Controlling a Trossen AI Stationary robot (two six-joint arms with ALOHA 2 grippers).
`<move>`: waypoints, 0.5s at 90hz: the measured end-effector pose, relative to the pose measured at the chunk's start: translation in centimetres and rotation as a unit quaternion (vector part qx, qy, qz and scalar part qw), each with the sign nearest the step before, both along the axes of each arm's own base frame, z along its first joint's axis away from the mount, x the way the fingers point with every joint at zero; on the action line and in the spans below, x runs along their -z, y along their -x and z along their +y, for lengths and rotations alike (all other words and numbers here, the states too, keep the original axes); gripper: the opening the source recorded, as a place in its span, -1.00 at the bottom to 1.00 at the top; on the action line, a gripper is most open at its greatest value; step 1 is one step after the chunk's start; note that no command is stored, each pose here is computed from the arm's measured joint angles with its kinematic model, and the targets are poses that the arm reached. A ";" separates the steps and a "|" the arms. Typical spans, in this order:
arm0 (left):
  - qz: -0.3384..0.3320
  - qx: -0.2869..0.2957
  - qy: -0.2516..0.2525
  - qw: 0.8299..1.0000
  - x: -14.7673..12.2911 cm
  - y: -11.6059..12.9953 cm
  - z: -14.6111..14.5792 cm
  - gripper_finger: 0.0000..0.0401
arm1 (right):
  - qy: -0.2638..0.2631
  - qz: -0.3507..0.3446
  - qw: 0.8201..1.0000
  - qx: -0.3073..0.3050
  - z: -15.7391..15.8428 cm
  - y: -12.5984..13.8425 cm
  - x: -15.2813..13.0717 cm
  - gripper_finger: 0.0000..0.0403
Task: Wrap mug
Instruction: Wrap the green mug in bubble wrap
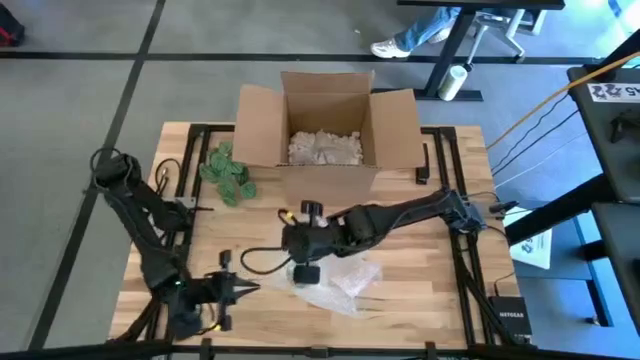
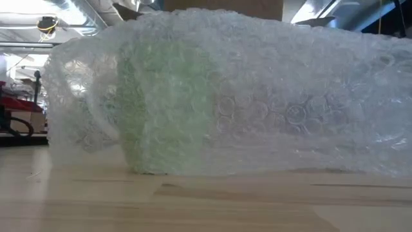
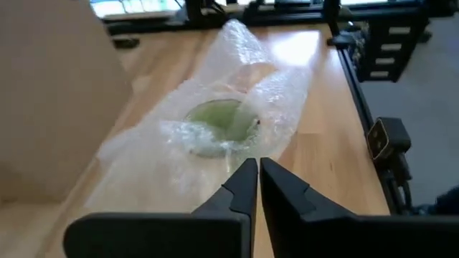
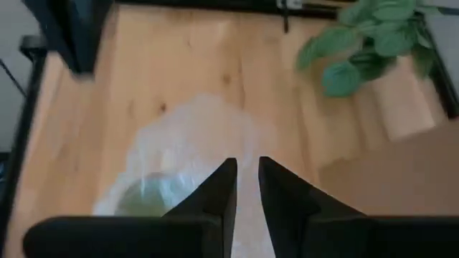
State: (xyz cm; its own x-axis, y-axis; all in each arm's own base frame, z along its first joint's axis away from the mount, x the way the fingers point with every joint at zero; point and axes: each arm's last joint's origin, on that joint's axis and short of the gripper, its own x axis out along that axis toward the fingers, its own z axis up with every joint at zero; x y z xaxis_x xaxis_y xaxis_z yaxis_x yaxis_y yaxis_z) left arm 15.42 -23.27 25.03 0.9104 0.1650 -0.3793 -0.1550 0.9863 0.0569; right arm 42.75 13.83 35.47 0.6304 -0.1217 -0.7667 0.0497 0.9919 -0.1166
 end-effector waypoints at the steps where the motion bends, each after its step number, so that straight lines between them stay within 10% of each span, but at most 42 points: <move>1: -0.002 -0.002 0.002 1.000 0.0 0.2 0.0 -1.00 | 0.000 0.002 1.000 0.001 0.0 0.1 -0.1 -0.77; 21: -0.022 -0.040 0.044 0.998 0.9 3.5 0.2 -1.00 | -0.051 -0.043 0.997 0.044 1.8 2.2 -2.4 -0.77; 45: -0.048 -0.035 0.047 0.997 0.9 4.9 0.0 -1.00 | -0.090 -0.183 0.975 -0.093 11.7 0.6 -0.6 -0.77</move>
State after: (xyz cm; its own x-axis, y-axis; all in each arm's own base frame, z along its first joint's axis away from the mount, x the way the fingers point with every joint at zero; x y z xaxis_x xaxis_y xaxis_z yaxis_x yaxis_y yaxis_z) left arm 10.57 -23.31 24.15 0.9309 0.1965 -0.3078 -0.2232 0.9733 -0.0535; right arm 42.11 25.57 36.11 0.8641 0.1365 -0.4845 -0.1271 0.9905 0.0524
